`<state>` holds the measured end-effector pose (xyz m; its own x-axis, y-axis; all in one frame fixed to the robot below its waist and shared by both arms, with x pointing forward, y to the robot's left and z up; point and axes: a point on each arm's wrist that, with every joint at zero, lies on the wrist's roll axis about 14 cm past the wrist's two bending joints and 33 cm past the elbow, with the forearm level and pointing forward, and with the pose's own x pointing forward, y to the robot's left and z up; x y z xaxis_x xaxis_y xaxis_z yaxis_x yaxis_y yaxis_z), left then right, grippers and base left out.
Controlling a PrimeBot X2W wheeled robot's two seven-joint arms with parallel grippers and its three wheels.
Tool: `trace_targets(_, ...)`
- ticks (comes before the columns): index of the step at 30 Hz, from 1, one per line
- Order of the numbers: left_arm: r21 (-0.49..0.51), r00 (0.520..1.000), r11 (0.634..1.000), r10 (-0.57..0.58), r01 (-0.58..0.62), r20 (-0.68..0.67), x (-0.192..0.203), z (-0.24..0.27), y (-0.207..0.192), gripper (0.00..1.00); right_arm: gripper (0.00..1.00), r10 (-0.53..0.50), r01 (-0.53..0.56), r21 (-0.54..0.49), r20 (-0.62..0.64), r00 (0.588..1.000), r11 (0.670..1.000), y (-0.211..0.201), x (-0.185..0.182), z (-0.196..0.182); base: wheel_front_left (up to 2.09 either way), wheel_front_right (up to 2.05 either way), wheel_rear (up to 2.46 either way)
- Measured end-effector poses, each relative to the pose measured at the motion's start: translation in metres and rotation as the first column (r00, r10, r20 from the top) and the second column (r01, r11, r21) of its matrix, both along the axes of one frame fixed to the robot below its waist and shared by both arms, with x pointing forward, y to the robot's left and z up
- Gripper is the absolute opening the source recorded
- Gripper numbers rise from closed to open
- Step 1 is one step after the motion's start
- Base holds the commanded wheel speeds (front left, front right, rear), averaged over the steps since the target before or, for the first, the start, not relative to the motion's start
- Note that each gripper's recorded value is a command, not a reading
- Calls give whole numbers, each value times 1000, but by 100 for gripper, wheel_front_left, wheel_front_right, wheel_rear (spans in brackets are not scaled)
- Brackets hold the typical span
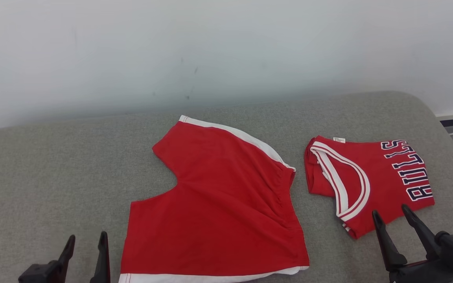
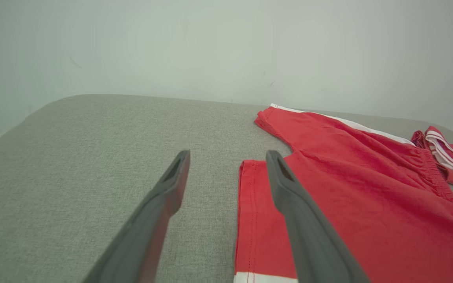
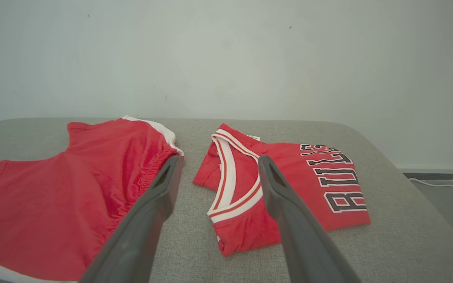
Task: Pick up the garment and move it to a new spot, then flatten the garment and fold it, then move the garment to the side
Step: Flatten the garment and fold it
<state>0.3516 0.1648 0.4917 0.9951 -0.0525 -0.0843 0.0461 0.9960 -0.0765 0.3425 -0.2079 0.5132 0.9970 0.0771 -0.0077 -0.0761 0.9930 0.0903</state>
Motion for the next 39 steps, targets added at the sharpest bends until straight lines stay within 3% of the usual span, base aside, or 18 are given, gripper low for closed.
trace_targets(11,18,998,999,-26,28,-58,-1,-9,-4,100,100,-13,12,-7,-28,1000,1000,-3,-2,-5,0,0,0)
trace_targets(17,12,981,994,-104,107,-164,-9,-32,-20,100,100,-14,14,-3,-40,999,1000,-3,-1,-7,0,0,0)
trace_targets(25,-13,905,983,-174,184,-389,-22,-81,-23,100,100,-3,4,5,-59,998,1000,2,3,-11,0,0,0)
trace_targets(38,-40,808,974,-206,221,-552,-31,-121,-27,100,100,-12,12,3,-70,997,1000,0,6,-12,0,0,0)
trace_targets(39,-41,805,973,-210,226,-554,-30,-122,-28,55,100,-13,14,3,-72,997,1000,0,7,-13,0,0,0)
